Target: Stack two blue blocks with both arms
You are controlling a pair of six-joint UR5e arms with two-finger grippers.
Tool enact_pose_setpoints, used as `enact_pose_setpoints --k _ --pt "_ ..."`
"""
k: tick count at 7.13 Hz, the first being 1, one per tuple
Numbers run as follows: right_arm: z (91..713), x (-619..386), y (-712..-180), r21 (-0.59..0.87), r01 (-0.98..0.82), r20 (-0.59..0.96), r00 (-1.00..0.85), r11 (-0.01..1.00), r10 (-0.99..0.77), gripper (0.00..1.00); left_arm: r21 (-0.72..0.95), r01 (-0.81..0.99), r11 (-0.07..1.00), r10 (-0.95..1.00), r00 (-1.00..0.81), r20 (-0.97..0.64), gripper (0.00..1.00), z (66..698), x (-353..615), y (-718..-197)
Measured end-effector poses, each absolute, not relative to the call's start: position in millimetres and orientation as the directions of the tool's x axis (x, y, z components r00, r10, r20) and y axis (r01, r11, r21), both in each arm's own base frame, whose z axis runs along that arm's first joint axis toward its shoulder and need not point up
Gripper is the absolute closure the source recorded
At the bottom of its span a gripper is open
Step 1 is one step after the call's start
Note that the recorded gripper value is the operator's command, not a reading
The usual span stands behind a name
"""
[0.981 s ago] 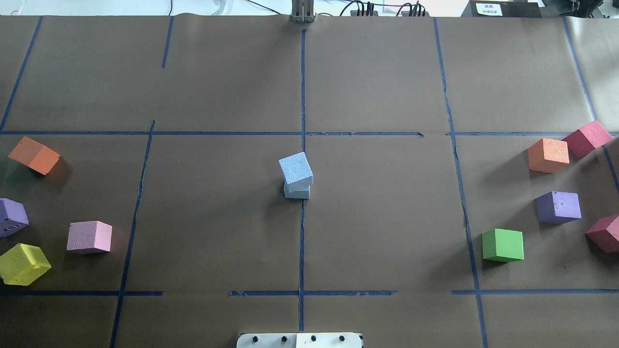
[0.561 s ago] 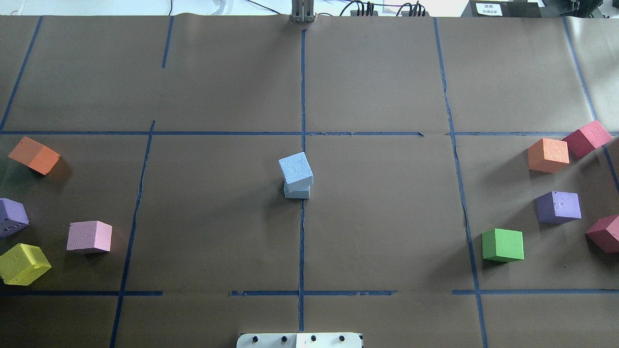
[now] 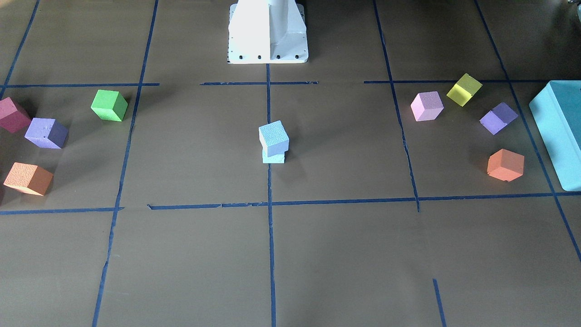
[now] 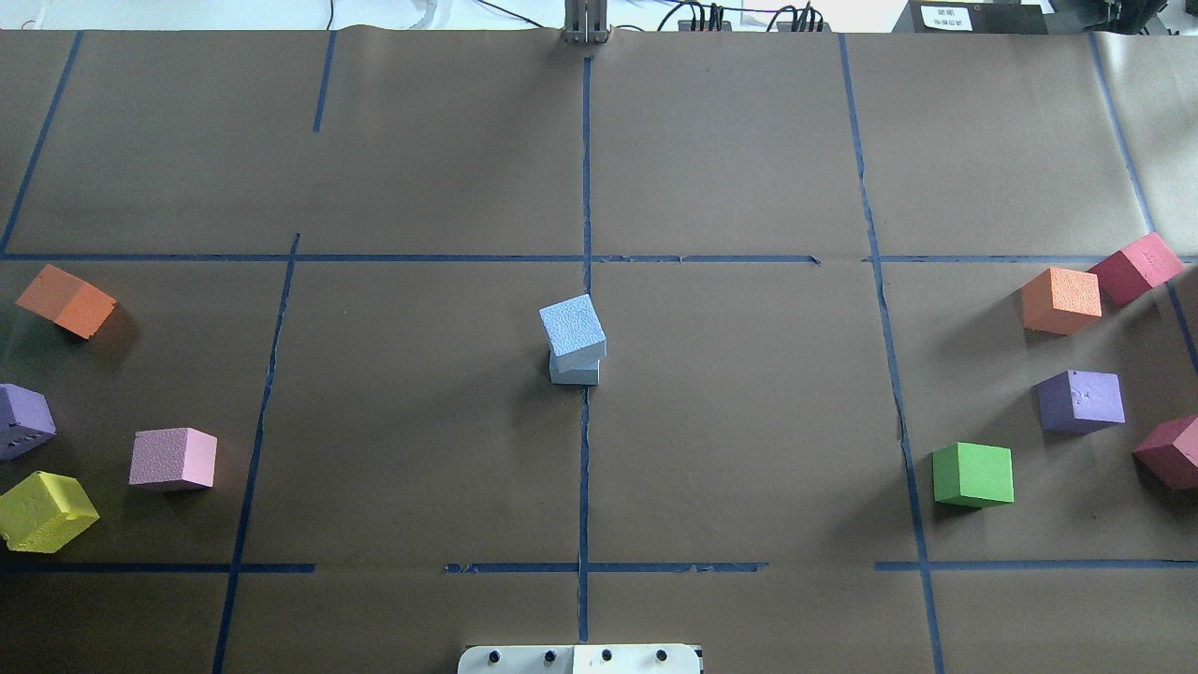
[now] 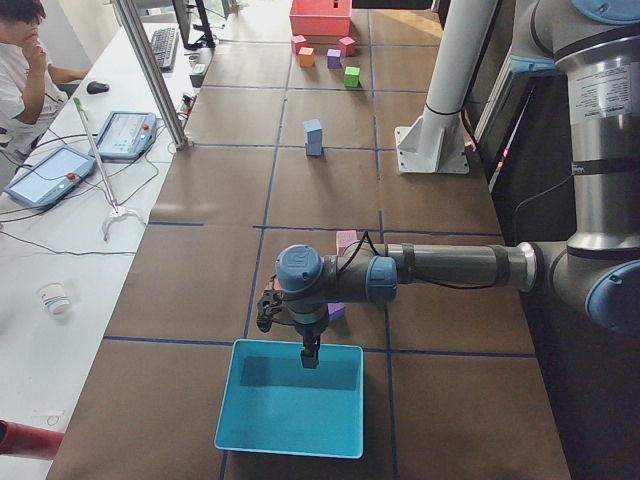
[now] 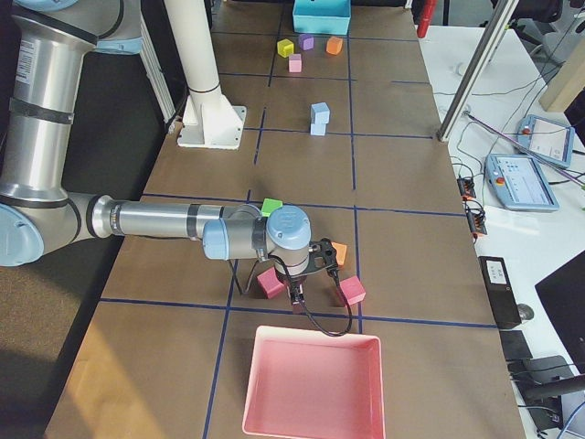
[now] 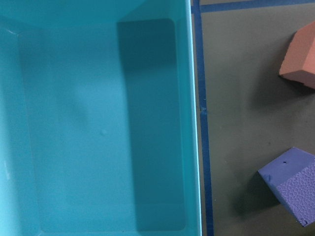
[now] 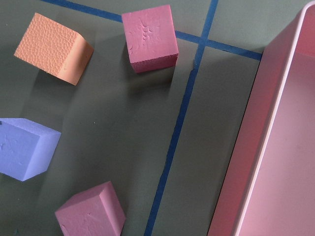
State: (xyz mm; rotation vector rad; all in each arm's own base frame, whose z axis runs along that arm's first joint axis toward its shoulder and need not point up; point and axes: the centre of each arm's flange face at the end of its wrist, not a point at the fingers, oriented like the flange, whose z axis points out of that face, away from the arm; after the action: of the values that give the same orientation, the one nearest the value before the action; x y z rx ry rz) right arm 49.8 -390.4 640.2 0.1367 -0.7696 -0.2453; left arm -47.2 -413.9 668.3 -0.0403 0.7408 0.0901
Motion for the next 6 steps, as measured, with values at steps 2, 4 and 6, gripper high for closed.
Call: enact_pose_setpoints --k 2,4,6 --pt "640.2 47.6 -390.7 0.210 0.173 0.671 0.690 0.962 -0.271 0.00 -0.011 -0.095 0.995 0.063 0.735 -0.675 0.00 671.4 -47.9 -413.3" --pt "640.0 45.9 -390.8 0.210 0.177 0.672 0.688 0.962 -0.273 0.00 -0.013 -0.095 0.995 0.061 0.735 -0.675 0.00 672.0 -48.0 -412.8" --pt "639.5 44.8 -391.0 0.211 0.179 0.673 0.687 0.961 -0.275 0.00 -0.016 -0.095 0.995 0.059 0.735 -0.676 0.00 673.3 -48.0 -411.1"
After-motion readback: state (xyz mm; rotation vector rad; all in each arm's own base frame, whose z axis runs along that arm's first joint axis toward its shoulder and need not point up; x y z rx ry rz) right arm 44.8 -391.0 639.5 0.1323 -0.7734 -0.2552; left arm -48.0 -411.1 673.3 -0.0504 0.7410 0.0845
